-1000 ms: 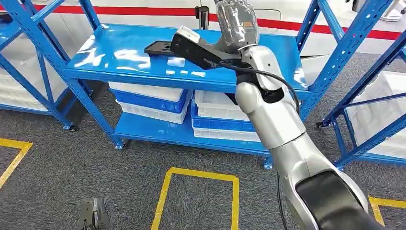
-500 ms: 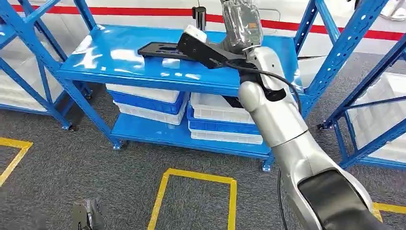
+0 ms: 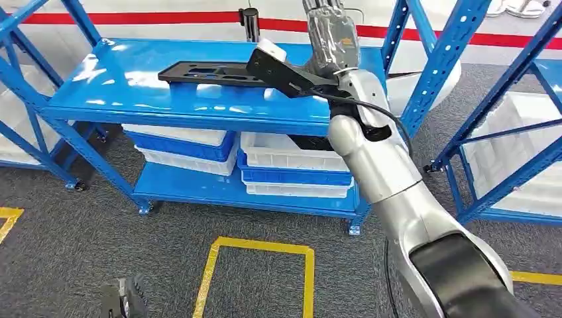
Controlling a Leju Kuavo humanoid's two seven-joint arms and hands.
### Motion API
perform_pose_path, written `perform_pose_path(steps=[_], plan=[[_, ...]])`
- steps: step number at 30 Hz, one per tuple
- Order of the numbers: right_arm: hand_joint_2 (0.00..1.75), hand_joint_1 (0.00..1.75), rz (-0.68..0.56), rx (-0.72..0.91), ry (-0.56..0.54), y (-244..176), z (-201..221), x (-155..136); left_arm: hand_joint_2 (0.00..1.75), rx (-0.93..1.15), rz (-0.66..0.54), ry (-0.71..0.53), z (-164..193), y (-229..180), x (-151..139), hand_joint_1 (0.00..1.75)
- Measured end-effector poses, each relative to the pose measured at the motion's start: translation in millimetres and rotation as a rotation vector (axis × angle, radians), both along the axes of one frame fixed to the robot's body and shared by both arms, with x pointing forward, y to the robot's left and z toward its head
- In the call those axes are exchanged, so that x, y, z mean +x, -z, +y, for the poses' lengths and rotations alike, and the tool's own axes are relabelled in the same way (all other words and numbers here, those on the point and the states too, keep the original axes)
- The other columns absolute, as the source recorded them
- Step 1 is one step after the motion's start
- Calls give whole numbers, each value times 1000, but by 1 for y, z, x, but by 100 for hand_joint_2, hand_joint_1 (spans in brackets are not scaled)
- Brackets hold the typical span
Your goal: Take the parts from the cabinet and place them on the table.
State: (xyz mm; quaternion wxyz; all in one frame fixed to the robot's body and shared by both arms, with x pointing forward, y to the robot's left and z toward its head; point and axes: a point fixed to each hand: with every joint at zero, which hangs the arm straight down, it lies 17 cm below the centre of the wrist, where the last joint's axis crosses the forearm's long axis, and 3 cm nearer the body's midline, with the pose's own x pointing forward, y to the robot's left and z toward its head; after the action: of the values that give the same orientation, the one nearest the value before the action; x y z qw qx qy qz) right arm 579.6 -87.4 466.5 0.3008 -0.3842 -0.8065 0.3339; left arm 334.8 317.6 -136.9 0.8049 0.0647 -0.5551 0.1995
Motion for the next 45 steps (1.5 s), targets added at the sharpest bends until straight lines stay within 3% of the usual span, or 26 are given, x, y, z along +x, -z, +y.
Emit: perform_pose_path(steps=[30, 45], plan=[[175, 0, -23, 14, -4, -4, -2, -4, 0, -43, -25, -45, -2, -1, -4, 0], [175, 0, -10, 11, 3, 18, -3, -9, 0, -88, -39, -72, -8, -5, 2, 0]])
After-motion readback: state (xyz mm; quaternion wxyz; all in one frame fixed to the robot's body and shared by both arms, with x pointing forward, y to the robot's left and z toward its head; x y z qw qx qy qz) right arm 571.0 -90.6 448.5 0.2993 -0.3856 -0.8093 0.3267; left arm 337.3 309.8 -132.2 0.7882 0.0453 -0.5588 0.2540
